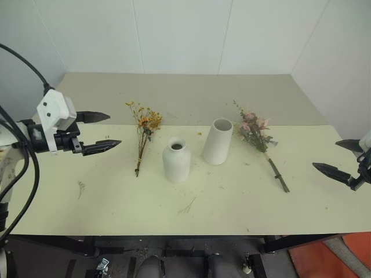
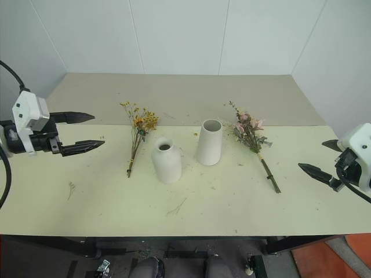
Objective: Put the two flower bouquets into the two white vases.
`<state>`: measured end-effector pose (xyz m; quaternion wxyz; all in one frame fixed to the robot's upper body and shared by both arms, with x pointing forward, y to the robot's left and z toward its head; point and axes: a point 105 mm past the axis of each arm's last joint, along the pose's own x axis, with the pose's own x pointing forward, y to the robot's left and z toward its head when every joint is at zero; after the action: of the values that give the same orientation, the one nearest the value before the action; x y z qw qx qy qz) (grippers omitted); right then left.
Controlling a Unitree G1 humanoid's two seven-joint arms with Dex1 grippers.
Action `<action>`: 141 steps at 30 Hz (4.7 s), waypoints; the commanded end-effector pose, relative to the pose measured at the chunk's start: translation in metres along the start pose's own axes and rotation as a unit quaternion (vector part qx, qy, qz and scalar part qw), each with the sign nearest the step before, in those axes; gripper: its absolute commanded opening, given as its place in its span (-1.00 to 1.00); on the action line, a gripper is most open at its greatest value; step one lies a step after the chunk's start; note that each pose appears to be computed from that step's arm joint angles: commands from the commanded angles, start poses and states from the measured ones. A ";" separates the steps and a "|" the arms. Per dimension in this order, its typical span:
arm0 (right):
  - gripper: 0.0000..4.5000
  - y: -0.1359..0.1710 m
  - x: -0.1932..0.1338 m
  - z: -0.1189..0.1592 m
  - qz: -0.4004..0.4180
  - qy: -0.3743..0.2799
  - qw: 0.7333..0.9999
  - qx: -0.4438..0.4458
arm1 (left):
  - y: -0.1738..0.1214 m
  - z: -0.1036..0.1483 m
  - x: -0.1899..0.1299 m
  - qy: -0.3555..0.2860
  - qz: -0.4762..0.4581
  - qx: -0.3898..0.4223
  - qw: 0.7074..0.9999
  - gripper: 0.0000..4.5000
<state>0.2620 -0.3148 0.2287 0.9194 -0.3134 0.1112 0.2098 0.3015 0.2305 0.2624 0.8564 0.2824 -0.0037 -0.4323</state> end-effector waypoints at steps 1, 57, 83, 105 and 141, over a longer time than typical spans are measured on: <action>1.00 -0.008 -0.005 0.011 -0.019 -0.008 1.000 -0.019 | 0.003 0.010 -0.003 -0.010 0.004 0.021 1.000 0.74; -0.59 0.009 0.167 -0.019 0.022 0.160 0.966 0.200 | -0.017 0.037 0.052 -0.062 -0.063 0.067 0.994 0.76; -0.92 -0.024 0.081 0.196 -0.085 -0.553 0.760 0.331 | -0.002 0.024 0.039 -0.046 -0.028 0.043 0.998 0.76; -0.92 0.038 0.131 0.180 -0.014 -0.512 0.789 0.339 | -0.004 0.020 0.030 -0.030 -0.012 0.040 0.999 0.76; 0.98 0.107 0.118 0.150 0.065 -0.485 0.826 0.281 | -0.001 0.008 0.022 -0.010 0.007 0.028 1.000 0.76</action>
<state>0.3390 -0.1092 0.2341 0.8975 0.1222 -0.2503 0.3418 0.3151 0.2023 0.2498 0.8463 0.2911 -0.0086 -0.4461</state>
